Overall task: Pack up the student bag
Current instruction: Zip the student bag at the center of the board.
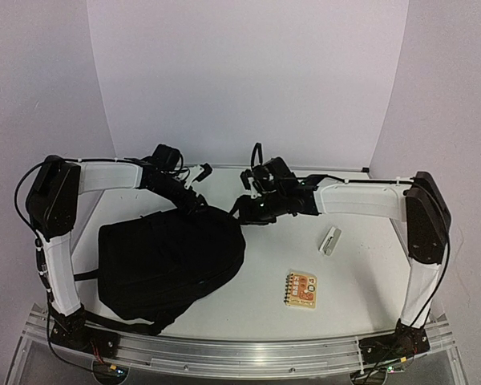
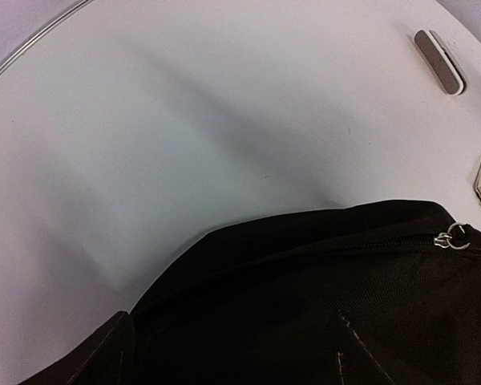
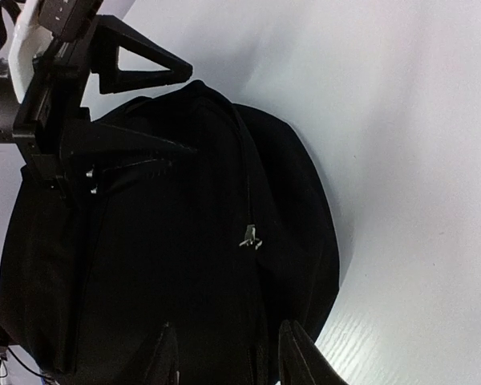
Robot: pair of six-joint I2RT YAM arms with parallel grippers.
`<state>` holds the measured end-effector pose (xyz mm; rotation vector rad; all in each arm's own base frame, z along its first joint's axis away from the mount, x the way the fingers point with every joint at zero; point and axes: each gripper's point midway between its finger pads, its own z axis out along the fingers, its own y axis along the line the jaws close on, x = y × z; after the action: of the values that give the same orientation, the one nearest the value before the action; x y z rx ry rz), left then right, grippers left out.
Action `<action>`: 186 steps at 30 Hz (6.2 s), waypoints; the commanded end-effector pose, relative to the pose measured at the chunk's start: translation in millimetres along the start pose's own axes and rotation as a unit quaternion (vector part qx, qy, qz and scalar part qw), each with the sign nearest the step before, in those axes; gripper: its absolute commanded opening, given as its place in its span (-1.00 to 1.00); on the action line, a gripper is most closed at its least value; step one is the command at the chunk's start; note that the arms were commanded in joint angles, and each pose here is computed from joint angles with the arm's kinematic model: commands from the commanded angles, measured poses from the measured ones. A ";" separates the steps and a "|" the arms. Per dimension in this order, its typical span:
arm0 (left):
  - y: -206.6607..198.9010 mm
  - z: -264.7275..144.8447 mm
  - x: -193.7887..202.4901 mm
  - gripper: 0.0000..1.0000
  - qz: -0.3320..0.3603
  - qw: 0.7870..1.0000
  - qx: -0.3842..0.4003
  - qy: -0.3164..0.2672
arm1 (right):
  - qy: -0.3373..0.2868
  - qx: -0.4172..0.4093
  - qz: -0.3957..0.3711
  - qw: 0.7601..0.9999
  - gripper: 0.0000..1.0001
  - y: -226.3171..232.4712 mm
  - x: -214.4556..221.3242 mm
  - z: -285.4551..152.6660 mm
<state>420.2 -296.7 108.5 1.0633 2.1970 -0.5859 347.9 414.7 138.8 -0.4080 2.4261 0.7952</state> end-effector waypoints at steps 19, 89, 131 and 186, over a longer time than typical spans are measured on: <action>-43.8 24.1 -22.7 0.67 0.109 0.991 0.076 0.000 | -0.002 0.026 -0.017 1.000 -1.00 -2.2 -9.3 6.8; -31.2 -25.9 -58.5 0.38 -0.318 0.946 -0.048 -0.048 | 0.053 -0.021 0.065 0.996 -1.00 64.3 123.9 -31.8; -125.5 38.0 -105.4 -0.99 -0.376 0.914 0.141 -0.052 | 0.047 -0.028 0.080 0.995 -1.00 62.0 125.0 -49.2; 51.9 -125.4 100.3 0.95 -0.486 0.862 -0.119 -0.078 | 0.006 -0.038 0.123 0.992 -0.05 40.6 100.0 2.1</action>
<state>370.1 -127.7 95.8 -0.3358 2.5498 -0.6644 240.9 417.4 91.3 -0.1301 2.5361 0.9149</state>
